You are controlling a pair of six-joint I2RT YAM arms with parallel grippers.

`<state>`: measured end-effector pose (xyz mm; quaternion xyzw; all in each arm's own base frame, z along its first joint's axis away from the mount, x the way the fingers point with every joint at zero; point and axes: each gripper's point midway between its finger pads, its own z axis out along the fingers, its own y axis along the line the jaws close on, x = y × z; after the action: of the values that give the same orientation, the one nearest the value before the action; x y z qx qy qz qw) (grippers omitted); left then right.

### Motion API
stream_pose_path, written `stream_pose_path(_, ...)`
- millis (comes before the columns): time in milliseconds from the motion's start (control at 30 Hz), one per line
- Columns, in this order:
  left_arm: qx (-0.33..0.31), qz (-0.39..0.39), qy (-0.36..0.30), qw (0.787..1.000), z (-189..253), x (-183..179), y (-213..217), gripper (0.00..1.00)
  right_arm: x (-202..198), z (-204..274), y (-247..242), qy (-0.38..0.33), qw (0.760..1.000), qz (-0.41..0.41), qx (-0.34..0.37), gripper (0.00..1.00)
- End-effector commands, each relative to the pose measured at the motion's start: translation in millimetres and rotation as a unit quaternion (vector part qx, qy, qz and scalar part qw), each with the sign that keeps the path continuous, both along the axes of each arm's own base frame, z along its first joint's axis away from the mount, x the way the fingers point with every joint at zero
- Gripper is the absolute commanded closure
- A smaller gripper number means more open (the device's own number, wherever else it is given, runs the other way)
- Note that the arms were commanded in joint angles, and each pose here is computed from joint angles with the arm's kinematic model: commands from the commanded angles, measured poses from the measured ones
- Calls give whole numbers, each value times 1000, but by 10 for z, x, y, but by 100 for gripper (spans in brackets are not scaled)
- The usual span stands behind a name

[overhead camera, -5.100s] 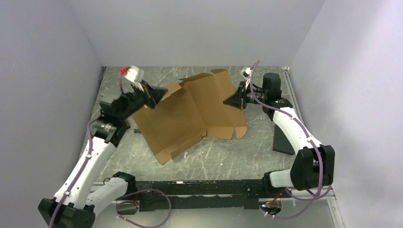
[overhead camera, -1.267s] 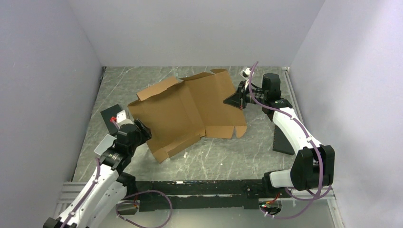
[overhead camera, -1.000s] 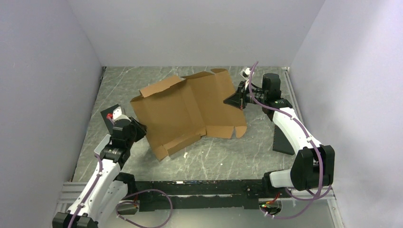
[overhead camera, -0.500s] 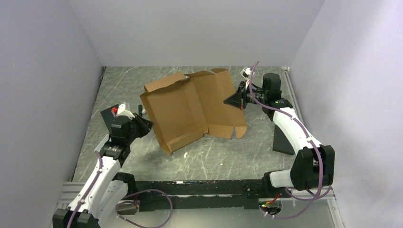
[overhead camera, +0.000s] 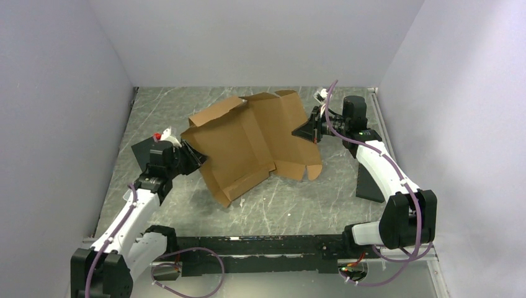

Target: Fold the paper box

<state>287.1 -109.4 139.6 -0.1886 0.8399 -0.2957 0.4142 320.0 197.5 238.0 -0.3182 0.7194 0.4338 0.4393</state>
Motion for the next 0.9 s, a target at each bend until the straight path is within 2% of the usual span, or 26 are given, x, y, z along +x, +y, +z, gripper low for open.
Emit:
stream_pose_path(0, 5, -12, -35, 999, 321, 0, -9, 54, -1, 38, 19, -19, 1000, 9, -1, 100)
stream_pose_path(100, 30, 22, -20, 999, 305, -156, 156, 35, 17, 39, 1, -21, 1000, 2, -5, 100)
stream_pose_path(200, 46, 62, 11, 997, 234, -379, 326, 32, 36, 21, -7, -20, 1000, -1, -8, 100)
stream_pose_path(367, 18, 67, 27, 997, 260, -719, 320, 32, 47, 1, -13, -17, 1000, -3, -10, 100)
stream_pose_path(433, -4, 30, 18, 999, 322, -825, 191, 35, 54, -3, -14, -17, 1000, -4, -10, 100)
stream_pose_path(567, -59, -76, -14, 995, 472, -966, -159, 46, 60, -16, -9, -14, 1000, -3, -9, 100)
stream_pose_path(733, -91, -133, 1, 987, 372, -849, -387, 51, 61, -30, 7, -7, 1000, -1, -2, 100)
stream_pose_path(867, -67, -160, 12, 985, 214, -679, -602, 51, 62, -28, 16, -5, 1000, 0, 1, 100)
